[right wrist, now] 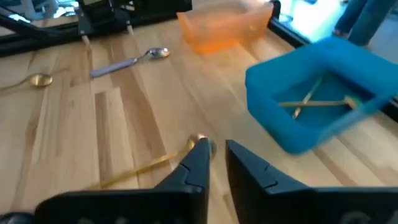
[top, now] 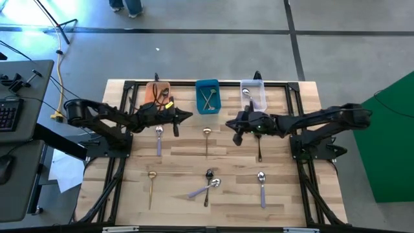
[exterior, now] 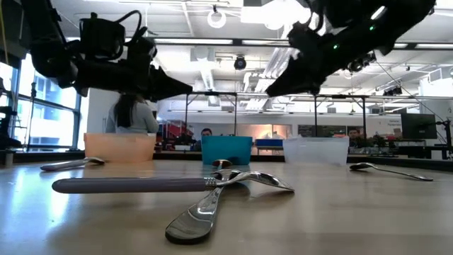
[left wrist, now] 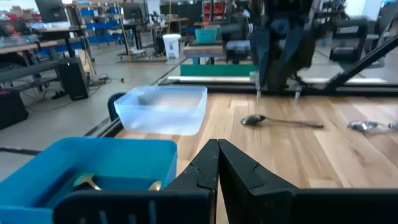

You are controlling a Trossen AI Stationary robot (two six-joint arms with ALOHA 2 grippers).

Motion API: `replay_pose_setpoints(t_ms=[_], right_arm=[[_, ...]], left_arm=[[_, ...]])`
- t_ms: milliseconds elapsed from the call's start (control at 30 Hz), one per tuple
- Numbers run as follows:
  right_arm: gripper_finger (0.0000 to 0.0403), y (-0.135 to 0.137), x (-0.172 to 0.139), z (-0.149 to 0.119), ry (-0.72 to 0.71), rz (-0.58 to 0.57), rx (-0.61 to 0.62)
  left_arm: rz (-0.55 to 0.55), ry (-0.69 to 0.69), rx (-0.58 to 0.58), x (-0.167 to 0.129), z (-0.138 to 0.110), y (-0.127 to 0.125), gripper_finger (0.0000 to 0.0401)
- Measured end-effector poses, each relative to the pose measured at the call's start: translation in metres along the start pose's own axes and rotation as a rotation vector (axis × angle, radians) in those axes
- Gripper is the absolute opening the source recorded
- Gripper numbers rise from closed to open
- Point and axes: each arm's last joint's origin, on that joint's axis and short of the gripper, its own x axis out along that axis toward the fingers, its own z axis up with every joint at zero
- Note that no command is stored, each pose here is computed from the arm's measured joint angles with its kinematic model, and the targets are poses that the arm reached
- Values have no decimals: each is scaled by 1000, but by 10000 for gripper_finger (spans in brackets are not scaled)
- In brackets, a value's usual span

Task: Sort silverware by color (type)
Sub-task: Put the middle purple spoon into the transparent bin

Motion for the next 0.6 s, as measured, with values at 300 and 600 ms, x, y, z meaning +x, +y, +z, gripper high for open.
replay_pose_setpoints(t_ms=[300, 600], right_arm=[[145, 24, -15, -6, 48, 77, -19], [241, 68, -6, -27, 130, 221, -37]], left_arm=[[3, 31, -1, 0, -5, 1, 0], [3, 31, -1, 0, -5, 1, 0]])
